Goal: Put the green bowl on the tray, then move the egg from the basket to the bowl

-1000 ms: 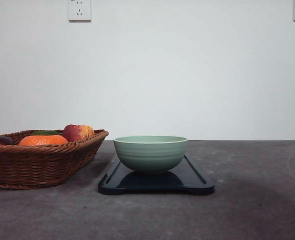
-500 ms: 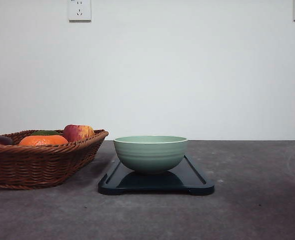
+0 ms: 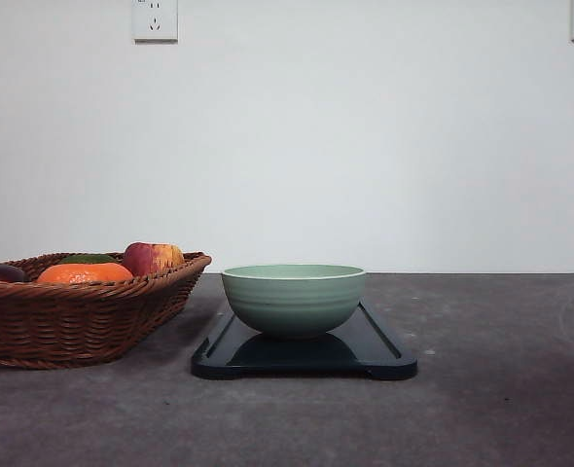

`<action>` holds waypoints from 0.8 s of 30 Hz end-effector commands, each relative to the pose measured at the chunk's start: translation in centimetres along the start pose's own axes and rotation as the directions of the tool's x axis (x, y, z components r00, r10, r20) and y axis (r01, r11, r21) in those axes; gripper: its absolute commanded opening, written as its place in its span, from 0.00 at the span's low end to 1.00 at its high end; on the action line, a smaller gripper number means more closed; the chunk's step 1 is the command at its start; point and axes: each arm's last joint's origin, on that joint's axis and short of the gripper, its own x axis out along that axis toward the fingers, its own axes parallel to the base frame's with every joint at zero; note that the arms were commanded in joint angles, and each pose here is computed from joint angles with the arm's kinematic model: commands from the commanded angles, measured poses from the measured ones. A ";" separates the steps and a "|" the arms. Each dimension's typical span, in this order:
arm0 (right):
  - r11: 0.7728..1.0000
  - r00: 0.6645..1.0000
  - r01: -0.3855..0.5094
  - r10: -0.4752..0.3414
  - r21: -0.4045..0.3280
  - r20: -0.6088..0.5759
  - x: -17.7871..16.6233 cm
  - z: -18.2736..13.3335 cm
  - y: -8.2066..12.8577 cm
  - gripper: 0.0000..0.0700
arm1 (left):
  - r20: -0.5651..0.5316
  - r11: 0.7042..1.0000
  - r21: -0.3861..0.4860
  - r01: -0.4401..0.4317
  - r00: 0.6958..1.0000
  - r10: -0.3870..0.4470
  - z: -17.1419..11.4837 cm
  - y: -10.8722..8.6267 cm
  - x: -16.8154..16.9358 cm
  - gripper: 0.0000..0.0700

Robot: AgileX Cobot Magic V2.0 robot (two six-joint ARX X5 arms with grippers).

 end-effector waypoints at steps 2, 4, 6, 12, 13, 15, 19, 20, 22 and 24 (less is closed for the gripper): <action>1.000 1.000 0.001 -0.001 0.011 0.002 0.0 -0.1 0.0 0.02 | -0.023 1.000 0.003 -0.005 1.000 0.005 -0.7 0.1 0.2 0.00; 1.000 1.000 0.001 -0.001 0.011 0.002 0.0 -0.1 0.0 0.02 | -0.023 1.000 0.003 -0.005 1.000 0.005 -0.7 0.1 0.2 0.00; 1.000 1.000 0.001 -0.001 0.011 0.002 0.0 -0.1 0.0 0.02 | -0.023 1.000 0.003 -0.005 1.000 0.005 -0.7 0.1 0.2 0.00; 1.000 1.000 0.001 -0.001 0.011 0.002 0.0 -0.1 0.0 0.02 | -0.023 1.000 0.003 -0.005 1.000 0.005 -0.7 0.1 0.2 0.00; 1.000 1.000 0.001 -0.001 0.011 0.002 0.0 -0.1 0.0 0.02 | -0.023 1.000 0.003 -0.005 1.000 0.005 -0.7 0.1 0.2 0.00; 1.000 1.000 0.001 -0.001 0.011 0.002 0.0 -0.1 0.0 0.02 | -0.023 1.000 0.003 -0.005 1.000 0.005 -0.7 0.1 0.2 0.00; 1.000 1.000 0.001 -0.001 0.011 0.002 0.0 -0.1 0.0 0.02 | -0.023 1.000 0.003 -0.006 1.000 0.006 -0.7 0.1 0.2 0.00; 1.000 1.000 0.001 -0.001 0.011 0.002 0.0 -0.1 0.0 0.02 | -0.023 1.000 0.003 -0.005 1.000 0.005 -0.7 0.1 0.2 0.00; 1.000 1.000 0.001 -0.001 0.011 0.002 0.0 -0.1 0.0 0.02 | -0.023 1.000 0.003 -0.005 1.000 0.005 -0.7 0.1 0.2 0.00; 1.000 1.000 0.001 -0.001 0.011 0.002 0.0 -0.1 0.0 0.02 | -0.023 1.000 0.003 -0.005 1.000 0.005 -0.7 0.1 0.2 0.00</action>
